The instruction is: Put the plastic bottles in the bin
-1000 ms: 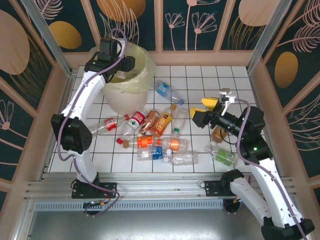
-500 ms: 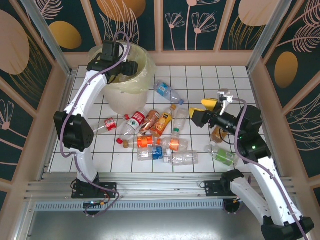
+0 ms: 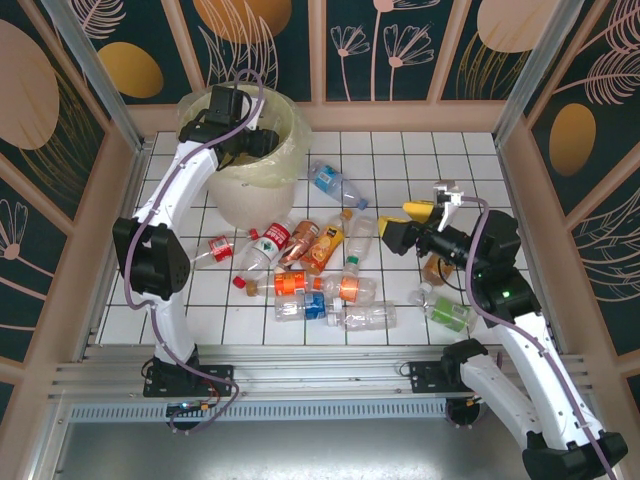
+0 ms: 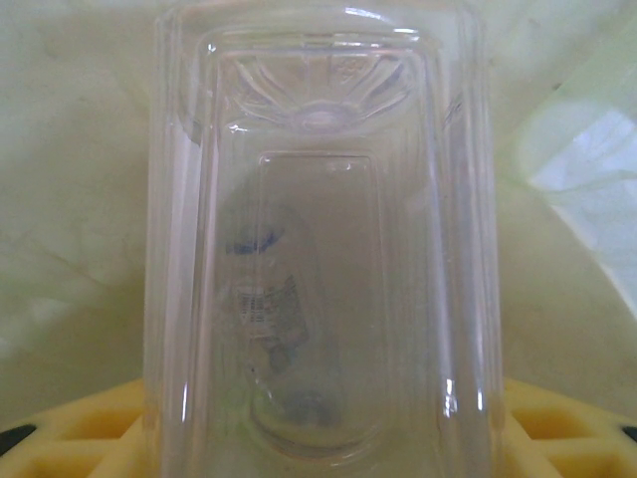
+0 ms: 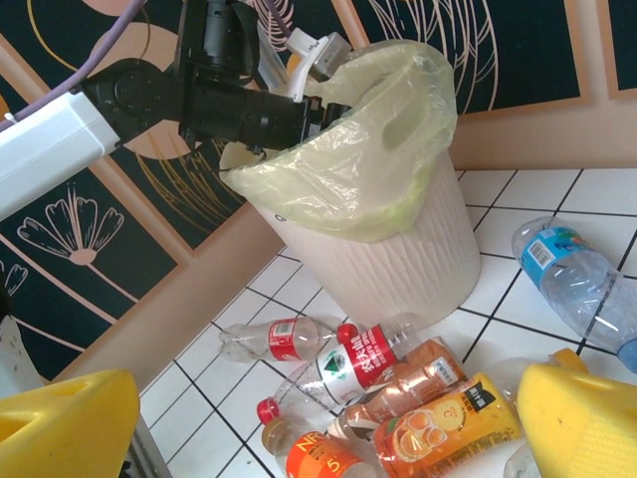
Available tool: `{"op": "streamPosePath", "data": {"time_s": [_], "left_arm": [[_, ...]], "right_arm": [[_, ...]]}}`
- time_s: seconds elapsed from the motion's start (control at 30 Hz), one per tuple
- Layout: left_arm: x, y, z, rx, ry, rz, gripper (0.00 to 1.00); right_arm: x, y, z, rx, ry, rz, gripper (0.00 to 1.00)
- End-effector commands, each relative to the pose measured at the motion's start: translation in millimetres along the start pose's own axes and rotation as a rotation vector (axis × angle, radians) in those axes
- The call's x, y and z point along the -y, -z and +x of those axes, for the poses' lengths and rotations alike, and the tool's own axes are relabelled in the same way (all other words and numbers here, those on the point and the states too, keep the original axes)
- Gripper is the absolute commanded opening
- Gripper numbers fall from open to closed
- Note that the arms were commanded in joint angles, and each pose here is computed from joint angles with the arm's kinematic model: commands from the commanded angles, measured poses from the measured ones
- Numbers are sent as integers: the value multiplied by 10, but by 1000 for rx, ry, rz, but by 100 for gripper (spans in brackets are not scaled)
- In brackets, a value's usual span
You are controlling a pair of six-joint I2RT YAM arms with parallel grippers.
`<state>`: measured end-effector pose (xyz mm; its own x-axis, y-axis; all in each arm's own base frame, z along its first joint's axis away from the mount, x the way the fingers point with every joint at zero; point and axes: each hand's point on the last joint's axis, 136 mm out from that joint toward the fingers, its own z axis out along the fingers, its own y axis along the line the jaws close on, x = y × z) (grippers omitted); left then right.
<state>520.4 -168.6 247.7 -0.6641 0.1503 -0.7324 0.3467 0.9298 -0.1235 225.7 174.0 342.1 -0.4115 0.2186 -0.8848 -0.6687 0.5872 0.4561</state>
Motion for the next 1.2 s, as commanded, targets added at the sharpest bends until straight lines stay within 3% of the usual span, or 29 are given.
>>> {"op": "streamPosePath", "data": {"time_s": [0.0,0.57,0.9,1.17], "left_arm": [[-18,-8,65,-17,9,12,59],[26,321,-168,63,15,6,86],[126,985,-550,251,69,14,99],[530,1628,-514,409,41,213,99]], "right_arm": [[12,-6,60,-12,13,2,98],[284,28,382,-93,-45,123,97],[419,55,587,-138,-106,180,96],[619,49,791,-197,-234,276,90]]}}
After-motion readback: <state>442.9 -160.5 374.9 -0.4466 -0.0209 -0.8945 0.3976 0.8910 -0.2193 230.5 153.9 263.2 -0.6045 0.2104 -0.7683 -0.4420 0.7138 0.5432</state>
